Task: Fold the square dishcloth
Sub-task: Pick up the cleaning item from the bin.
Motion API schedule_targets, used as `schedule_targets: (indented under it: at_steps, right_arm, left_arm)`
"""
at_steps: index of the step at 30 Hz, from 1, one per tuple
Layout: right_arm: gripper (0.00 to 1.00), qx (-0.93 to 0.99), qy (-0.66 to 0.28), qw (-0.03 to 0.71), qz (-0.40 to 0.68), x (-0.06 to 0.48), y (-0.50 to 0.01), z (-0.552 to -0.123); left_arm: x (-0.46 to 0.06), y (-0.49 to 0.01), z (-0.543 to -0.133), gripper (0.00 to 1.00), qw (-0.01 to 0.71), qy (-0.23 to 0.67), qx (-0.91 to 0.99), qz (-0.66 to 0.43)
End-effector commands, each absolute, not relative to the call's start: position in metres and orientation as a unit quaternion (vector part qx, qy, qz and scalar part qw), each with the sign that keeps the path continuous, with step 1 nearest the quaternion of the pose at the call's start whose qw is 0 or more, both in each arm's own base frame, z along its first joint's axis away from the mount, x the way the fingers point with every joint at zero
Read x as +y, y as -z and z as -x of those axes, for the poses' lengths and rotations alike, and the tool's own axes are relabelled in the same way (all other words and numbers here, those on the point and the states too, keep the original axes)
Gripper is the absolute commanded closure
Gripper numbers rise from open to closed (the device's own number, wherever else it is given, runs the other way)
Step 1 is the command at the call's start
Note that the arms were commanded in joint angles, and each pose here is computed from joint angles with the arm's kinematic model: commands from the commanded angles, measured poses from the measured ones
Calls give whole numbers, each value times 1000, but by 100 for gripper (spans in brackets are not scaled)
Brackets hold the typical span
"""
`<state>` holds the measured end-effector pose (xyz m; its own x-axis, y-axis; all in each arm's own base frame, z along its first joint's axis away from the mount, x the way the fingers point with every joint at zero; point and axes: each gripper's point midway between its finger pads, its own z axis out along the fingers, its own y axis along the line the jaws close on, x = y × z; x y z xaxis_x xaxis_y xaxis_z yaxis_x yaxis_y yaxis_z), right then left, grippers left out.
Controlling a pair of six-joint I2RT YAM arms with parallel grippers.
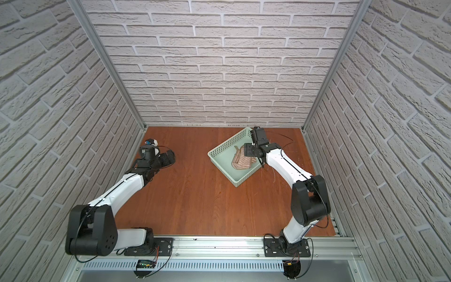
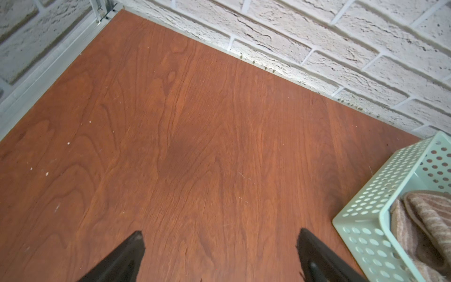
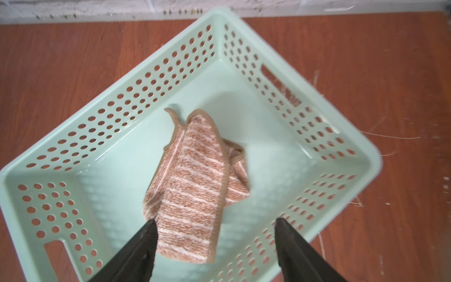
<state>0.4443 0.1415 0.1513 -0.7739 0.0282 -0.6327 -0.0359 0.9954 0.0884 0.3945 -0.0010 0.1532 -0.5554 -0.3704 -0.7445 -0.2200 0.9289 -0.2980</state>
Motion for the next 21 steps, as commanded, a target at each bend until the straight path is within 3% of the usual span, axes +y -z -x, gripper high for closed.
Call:
schedule_targets:
  at_steps: [1, 12, 21]
  right_arm:
    - [26, 953, -51, 298, -16, 146, -137, -452]
    - [30, 970, -21, 240, -17, 162, -85, -506]
    - [30, 973, 2, 229, -33, 154, -66, -528]
  left_arm:
    - [-5, -161, -396, 2, 422, 118, 877, 195]
    - [-43, -144, -398, 2, 362, 225, 890, 160]
    - [-70, -127, -389, 2, 330, 243, 902, 135]
